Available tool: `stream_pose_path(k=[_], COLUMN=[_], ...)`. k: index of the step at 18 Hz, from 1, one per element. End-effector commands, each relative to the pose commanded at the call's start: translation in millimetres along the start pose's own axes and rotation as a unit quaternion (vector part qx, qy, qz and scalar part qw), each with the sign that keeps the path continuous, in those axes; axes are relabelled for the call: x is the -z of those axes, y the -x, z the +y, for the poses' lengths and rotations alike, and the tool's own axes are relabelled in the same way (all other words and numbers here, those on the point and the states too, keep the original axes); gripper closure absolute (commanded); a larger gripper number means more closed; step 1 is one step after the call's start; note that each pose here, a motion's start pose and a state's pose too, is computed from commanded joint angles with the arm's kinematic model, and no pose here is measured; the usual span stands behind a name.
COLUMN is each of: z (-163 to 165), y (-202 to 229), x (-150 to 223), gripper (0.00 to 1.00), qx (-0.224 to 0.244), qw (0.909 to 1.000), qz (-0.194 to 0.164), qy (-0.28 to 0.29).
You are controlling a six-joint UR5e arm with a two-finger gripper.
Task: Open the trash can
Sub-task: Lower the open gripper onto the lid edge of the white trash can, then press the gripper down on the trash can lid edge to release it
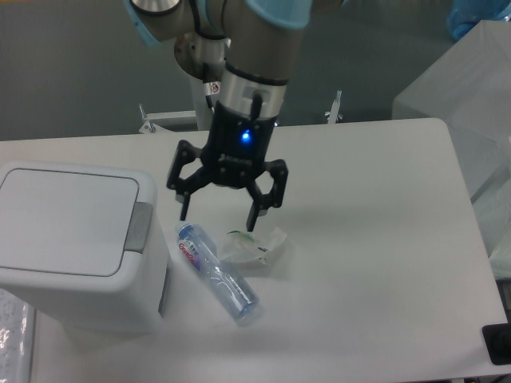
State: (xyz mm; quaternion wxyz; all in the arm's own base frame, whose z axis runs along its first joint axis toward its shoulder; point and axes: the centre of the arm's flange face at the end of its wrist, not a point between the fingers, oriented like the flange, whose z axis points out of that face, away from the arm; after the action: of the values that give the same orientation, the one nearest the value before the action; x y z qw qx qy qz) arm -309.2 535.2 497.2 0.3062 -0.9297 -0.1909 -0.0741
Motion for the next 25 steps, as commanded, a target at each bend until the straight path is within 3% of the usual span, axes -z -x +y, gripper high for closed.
stream_pose_path(k=[7,25], z=[1.1,4.8], y=[-16.9,-24.2], x=[-23.6,-31.7], gripper=[0.00,0.00], qx=[-0.011,-0.014], qw=[0.9997,0.9995], qz=[-0.005,0.000], qy=[0.020,0.028])
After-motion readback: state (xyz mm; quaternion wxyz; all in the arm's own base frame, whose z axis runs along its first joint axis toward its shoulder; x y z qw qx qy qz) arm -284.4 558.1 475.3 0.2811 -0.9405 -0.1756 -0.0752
